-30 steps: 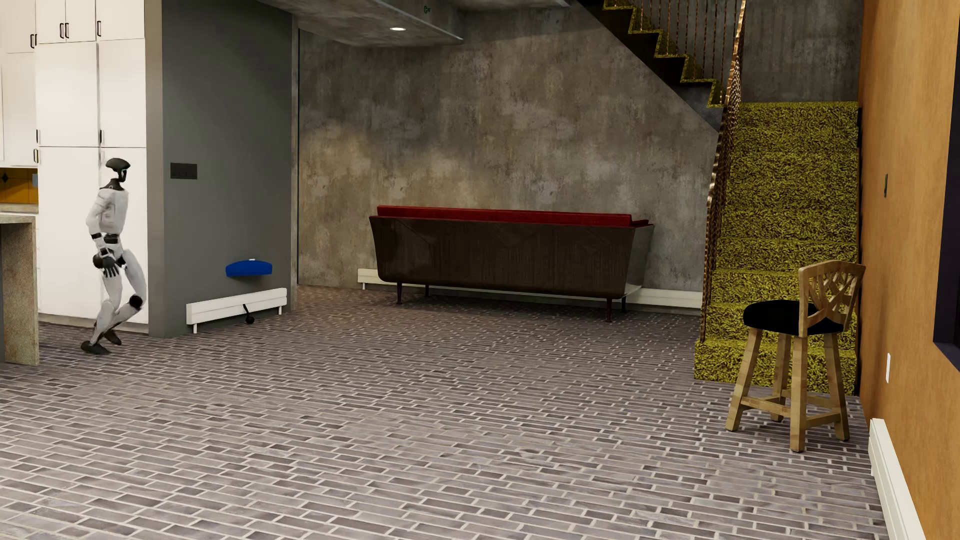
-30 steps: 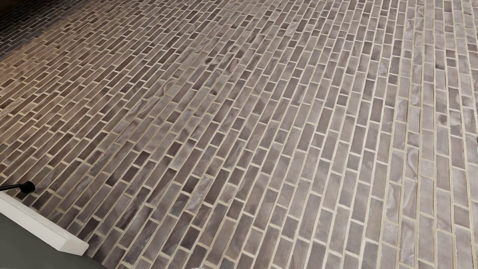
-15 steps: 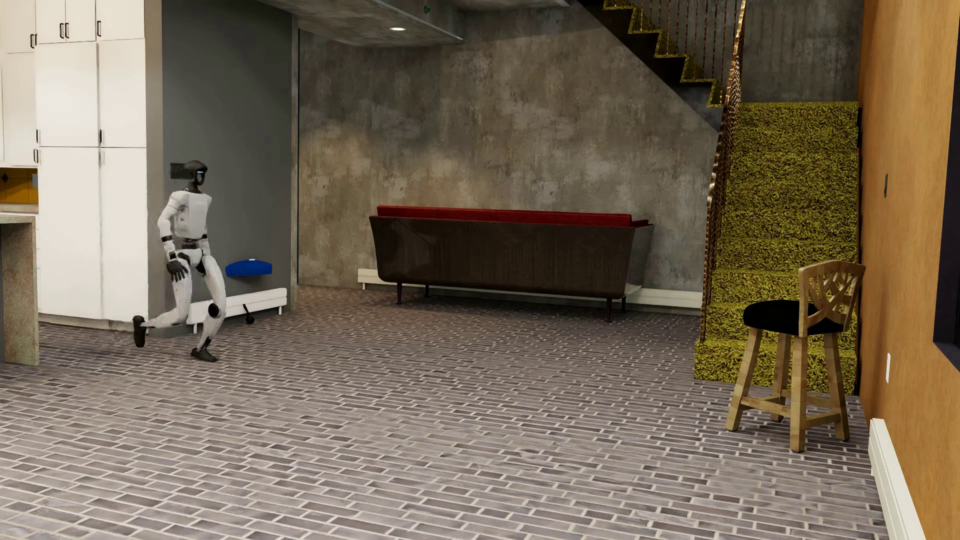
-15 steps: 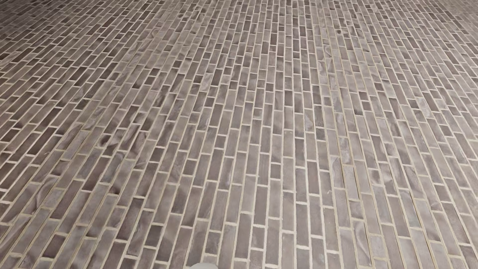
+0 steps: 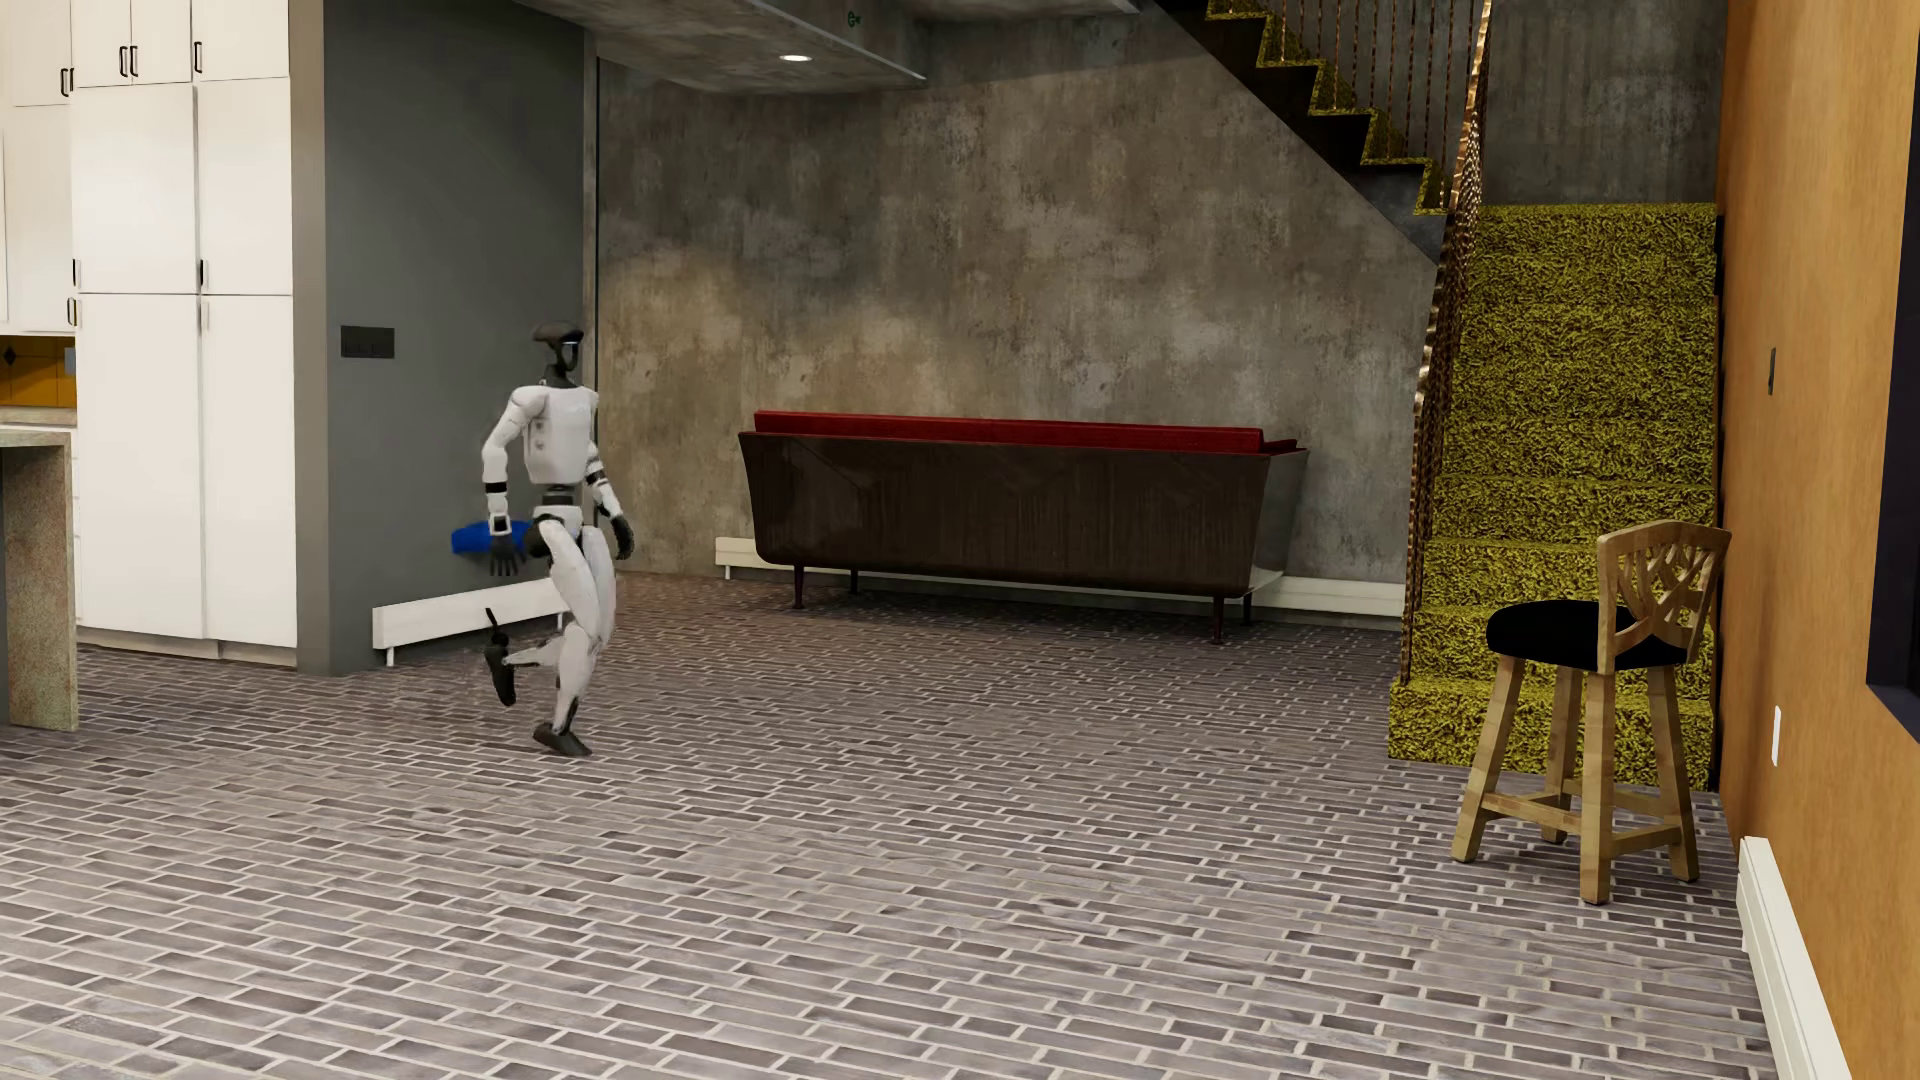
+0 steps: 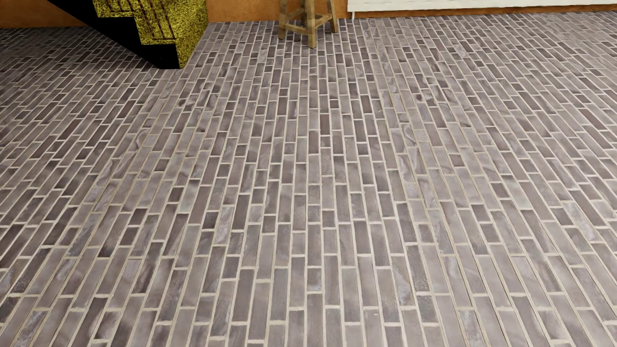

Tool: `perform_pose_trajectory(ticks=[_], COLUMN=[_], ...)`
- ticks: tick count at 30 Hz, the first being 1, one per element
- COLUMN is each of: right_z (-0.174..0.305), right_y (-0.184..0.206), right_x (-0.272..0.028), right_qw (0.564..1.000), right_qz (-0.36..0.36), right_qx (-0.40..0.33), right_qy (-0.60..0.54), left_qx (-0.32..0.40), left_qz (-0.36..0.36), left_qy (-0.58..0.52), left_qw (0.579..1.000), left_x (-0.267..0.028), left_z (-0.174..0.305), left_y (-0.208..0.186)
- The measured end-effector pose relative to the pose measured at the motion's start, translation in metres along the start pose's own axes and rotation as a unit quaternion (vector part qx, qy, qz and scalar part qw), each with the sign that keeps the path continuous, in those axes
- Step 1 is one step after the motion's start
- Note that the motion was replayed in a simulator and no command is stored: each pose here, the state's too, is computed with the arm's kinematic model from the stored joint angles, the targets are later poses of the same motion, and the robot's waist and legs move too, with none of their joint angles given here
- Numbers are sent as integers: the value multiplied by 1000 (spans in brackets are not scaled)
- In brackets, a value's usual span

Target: Head to stool

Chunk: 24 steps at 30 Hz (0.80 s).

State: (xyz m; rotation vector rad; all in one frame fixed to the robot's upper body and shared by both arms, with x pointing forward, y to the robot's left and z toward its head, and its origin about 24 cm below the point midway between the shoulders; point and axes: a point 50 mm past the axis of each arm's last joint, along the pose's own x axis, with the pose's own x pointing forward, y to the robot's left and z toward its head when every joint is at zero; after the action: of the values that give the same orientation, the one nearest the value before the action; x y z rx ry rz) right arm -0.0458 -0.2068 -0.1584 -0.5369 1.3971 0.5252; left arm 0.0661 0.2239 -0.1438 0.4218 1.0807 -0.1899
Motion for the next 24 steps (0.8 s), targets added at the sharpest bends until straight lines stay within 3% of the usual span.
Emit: perform_pose_trajectory(ticks=[3,7,9,12,15,17,18,19,22,24], right_z=[79,170,180,155,116,63,40,17,-35,-54], right_y=[-66,-154,-179,-158,-92,-52,-26,-10,33,44], right_x=[-3,-57,-80,-56,-6,6,8,6,-9,-18], right_qw=[984,917,892,915,973,989,998,1000,997,994], right_qz=[-96,-222,-263,-235,-124,-82,-36,-13,47,63], right_qx=[45,56,63,96,38,76,15,6,-17,-19], right_qy=[-142,-327,-363,-314,-189,-100,-52,-16,59,84], left_qx=[31,5,1,15,14,-17,-16,-18,-20,-28], left_qz=[-67,-68,-63,-58,-57,-30,-21,-6,58,95], left_qy=[150,265,300,335,231,103,37,-36,-201,-245], left_qw=[986,962,952,940,971,994,999,999,978,965], left_x=[-33,-84,-100,-108,-63,-29,-17,-9,-12,-20], left_z=[-87,-153,-171,-184,-132,-68,-32,7,98,120], left_y=[-40,-48,-46,-37,-38,-28,-21,-10,36,60])
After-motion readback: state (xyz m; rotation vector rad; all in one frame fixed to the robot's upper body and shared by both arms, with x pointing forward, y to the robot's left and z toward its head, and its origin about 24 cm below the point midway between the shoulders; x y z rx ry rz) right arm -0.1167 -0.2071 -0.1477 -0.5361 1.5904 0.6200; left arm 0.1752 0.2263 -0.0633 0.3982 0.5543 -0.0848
